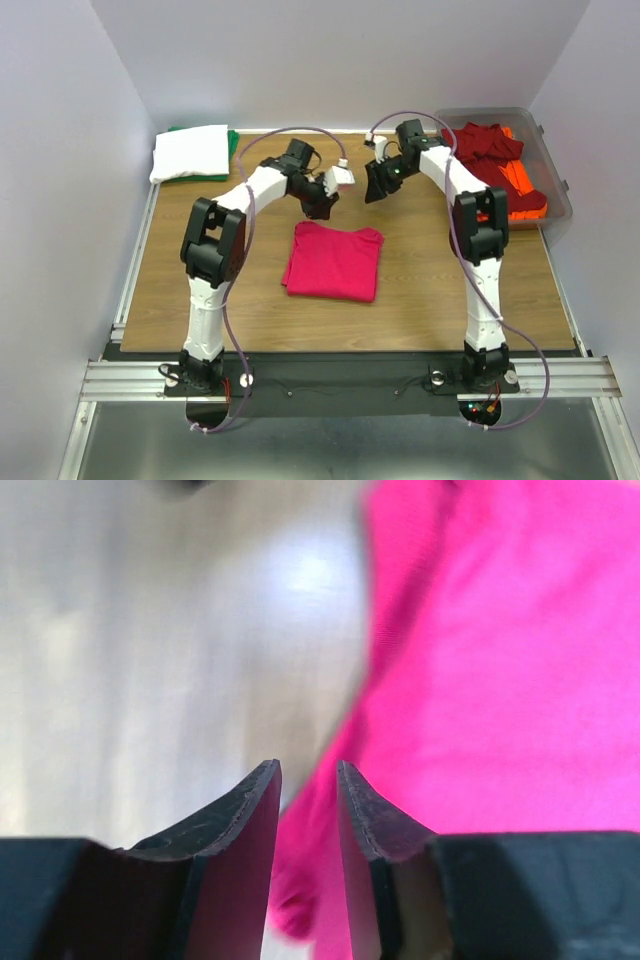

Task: Fold and stack the t-shirts
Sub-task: Fold the tshirt

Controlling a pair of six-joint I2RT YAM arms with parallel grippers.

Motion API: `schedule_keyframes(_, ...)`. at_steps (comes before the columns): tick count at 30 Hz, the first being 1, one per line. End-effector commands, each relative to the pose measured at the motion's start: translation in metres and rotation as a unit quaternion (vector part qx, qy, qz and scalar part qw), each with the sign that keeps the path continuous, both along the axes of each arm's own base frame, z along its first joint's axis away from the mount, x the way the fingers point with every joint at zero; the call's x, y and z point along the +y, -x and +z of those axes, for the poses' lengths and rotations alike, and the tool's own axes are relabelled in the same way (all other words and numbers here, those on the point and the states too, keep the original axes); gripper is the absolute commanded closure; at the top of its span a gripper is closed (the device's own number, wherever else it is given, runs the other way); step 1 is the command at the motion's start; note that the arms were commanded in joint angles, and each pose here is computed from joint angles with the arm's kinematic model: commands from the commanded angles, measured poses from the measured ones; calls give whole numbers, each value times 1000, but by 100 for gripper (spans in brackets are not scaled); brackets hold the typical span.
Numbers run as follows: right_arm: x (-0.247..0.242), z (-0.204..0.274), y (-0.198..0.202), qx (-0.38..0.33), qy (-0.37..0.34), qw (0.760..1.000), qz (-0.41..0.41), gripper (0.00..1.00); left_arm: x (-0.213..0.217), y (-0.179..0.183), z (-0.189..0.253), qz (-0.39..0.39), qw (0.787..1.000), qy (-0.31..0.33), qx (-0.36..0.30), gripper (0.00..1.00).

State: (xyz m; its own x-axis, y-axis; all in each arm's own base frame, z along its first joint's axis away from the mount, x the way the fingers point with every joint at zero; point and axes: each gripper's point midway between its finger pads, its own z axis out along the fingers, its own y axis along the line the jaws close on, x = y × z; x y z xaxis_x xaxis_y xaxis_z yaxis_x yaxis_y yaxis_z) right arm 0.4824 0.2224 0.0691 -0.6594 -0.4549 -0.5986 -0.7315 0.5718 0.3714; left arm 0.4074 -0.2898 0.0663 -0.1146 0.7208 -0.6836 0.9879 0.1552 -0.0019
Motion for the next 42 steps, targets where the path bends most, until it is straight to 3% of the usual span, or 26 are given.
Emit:
schedule_keyframes(1, -8, 73, 25, -39, -26, 999, -2, 55, 27, -15, 81, 74, 995, 71, 10, 59)
schedule_keyframes(3, 2, 103, 55, -27, -80, 996, 22, 59, 35, 0, 96, 90, 990, 98, 41, 59)
schedule_keyframes(7, 22, 112, 120, 65, -164, 983, 60, 63, 36, 40, 94, 97, 980, 126, 121, 59)
schedule_keyframes(10, 39, 100, 155, 125, -187, 971, 85, 64, 30, 70, 81, 107, 958, 154, 217, 61)
schedule_keyframes(12, 48, 83, 169, 179, -201, 959, 87, 66, 28, 89, 68, 127, 932, 168, 294, 61)
schedule_keyframes(16, 46, 31, 148, 193, -165, 966, 55, 71, 31, 82, 40, 187, 889, 185, 374, 61)
schedule_keyframes(20, 23, -9, 93, 170, -130, 977, -17, 73, 39, 42, 17, 244, 868, 207, 380, 62)
schedule_keyframes(25, 3, -46, 23, 144, -100, 981, -80, 74, 62, -9, -34, 323, 839, 196, 392, 75)
schedule_keyframes(28, 0, -38, 9, 117, -97, 985, -81, 75, 73, -26, -29, 329, 840, 209, 379, 79)
schedule_keyframes(34, 16, 54, 37, 97, -179, 978, -35, 59, 84, -34, 52, 281, 880, 245, 293, 78)
schedule_keyframes(38, 15, 87, 71, 107, -207, 972, -20, 56, 61, 1, 99, 235, 879, 274, 311, 71)
schedule_keyframes(42, 23, 74, 108, 169, -220, 961, -7, 55, 28, 52, 85, 205, 872, 260, 359, 71)
